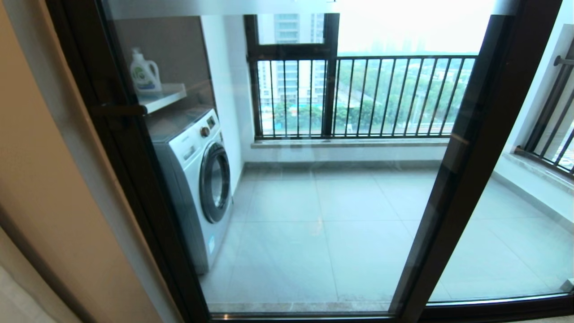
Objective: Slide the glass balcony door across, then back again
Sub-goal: Open the slid door
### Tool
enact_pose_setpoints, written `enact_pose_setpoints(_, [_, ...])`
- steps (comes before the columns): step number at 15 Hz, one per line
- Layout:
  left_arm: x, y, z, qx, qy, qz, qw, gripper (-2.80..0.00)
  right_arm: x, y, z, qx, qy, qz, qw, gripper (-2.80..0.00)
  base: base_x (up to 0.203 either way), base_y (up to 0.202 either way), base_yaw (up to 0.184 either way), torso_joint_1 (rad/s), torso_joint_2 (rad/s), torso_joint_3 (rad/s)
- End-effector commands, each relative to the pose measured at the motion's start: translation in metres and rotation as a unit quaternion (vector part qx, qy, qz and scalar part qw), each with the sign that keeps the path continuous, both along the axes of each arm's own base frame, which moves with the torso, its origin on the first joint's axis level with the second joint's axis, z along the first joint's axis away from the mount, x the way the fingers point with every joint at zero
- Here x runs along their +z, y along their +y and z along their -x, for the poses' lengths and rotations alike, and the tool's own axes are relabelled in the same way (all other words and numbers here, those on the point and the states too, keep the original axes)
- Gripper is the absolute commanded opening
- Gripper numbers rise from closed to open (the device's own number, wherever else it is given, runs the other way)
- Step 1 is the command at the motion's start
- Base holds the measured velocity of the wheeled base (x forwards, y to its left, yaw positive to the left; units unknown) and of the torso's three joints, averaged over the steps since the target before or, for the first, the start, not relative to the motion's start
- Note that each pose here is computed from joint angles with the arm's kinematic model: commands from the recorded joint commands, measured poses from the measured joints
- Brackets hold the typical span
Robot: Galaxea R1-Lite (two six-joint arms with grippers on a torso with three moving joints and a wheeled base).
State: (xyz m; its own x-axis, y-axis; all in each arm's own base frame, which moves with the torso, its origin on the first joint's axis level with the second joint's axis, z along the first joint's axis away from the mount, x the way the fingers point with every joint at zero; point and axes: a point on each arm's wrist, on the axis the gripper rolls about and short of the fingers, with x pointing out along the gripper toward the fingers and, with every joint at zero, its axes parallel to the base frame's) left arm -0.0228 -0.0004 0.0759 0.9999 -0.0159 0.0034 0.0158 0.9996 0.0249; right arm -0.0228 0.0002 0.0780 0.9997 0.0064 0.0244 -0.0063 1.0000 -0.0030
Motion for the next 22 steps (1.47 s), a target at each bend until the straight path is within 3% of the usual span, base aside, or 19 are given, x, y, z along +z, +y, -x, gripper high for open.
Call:
enact_pose_setpoints(1, [0.000,0.000,0.000,0.000,0.000,0.000,1.0000,-2.80,-0.003,0.000,-0.001,0.001,0.005,0.000,1.000,-2.80,0.000,0.000,0.000,0.000,0.00,0.000])
enact_pose_setpoints(11, [0.000,0.000,0.000,0.000,0.000,0.000,1.0000,-2.80,-0.003,0.000,-0.001,0.001,0.005,0.000,1.000,-2.80,0.000,0.000,0.000,0.000,0.00,0.000])
enact_pose_setpoints(14, [-0.001,0.000,0.000,-0.004,0.003,-0.031,0.9995,-2.80,-0.003,0.000,-0.001,0.001,0.004,0.000,1.000,-2.80,0.000,0.000,0.000,0.000,0.00,0.000])
enact_pose_setpoints(17, [0.000,0.000,0.000,-0.001,0.003,-0.015,0.9999,-2.80,-0.003,0.000,-0.001,0.001,0.004,0.000,1.000,-2.80,0.000,0.000,0.000,0.000,0.00,0.000])
enact_pose_setpoints(20, [0.000,0.000,0.000,-0.005,0.017,-0.036,0.9992,-2.80,-0.003,0.000,-0.001,0.001,0.005,0.000,1.000,-2.80,0.000,0.000,0.000,0.000,0.00,0.000])
enact_pose_setpoints(22, [0.017,0.000,0.002,-0.006,0.015,-0.044,0.9989,-2.80,-0.003,0.000,-0.001,0.001,0.005,0.000,1.000,-2.80,0.000,0.000,0.000,0.000,0.00,0.000])
